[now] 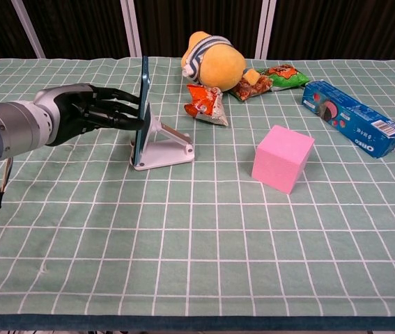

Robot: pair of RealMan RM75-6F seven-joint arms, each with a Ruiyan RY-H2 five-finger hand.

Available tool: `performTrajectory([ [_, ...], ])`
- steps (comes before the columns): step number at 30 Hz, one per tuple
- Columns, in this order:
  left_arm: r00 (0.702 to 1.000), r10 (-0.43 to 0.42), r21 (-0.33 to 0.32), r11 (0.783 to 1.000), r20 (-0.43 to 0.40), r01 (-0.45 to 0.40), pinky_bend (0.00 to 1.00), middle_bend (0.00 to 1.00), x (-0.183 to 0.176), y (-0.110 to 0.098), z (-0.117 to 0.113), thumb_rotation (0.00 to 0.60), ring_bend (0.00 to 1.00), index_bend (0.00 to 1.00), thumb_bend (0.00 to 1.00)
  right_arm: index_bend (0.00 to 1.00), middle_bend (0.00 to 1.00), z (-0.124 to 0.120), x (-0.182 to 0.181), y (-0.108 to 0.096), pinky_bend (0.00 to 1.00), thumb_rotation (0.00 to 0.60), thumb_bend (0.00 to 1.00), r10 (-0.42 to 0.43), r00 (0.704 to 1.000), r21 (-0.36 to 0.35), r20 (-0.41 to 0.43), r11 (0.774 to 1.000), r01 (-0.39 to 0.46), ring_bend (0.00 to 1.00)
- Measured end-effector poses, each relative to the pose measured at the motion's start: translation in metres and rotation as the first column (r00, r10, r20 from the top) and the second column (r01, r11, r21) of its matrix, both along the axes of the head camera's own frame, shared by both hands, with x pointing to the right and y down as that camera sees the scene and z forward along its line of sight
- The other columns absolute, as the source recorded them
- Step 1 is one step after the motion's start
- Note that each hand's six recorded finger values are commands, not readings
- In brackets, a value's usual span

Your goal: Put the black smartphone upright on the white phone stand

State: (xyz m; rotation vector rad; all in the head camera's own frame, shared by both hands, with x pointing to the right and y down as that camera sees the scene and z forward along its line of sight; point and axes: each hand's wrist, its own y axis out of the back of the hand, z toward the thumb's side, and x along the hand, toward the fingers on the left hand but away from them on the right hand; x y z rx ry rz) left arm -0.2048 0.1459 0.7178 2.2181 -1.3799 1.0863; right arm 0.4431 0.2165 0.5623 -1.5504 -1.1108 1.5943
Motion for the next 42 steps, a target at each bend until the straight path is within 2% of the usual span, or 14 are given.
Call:
performTrajectory([
  [24, 1.0, 0.008, 0.013, 1.0, 0.004, -0.008, 0.0, 0.43, -0.0012, -0.0023, 0.0, 0.6, 0.08, 0.41, 0.42, 0.0, 0.0, 0.0, 0.0, 0.0, 0.12, 0.6, 0.34, 0.0, 1.0, 0.0, 0.0, 1.0, 0.0, 0.0],
  [31, 1.0, 0.011, 0.015, 1.0, 0.013, -0.012, 0.0, 0.29, -0.0024, -0.0015, 0.0008, 0.6, 0.05, 0.31, 0.38, 0.0, 0.0, -0.0001, 0.0, 0.0, 0.12, 0.6, 0.34, -0.001, 1.0, 0.0, -0.001, 1.0, 0.001, 0.0],
  [42, 0.999, 0.031, 0.018, 0.999, 0.023, -0.032, 0.0, 0.15, -0.0029, -0.0011, 0.0005, 0.6, 0.01, 0.2, 0.32, 0.0, 0.0, -0.0001, 0.0, 0.0, 0.12, 0.6, 0.34, -0.001, 1.0, 0.001, -0.002, 1.0, 0.001, 0.0],
])
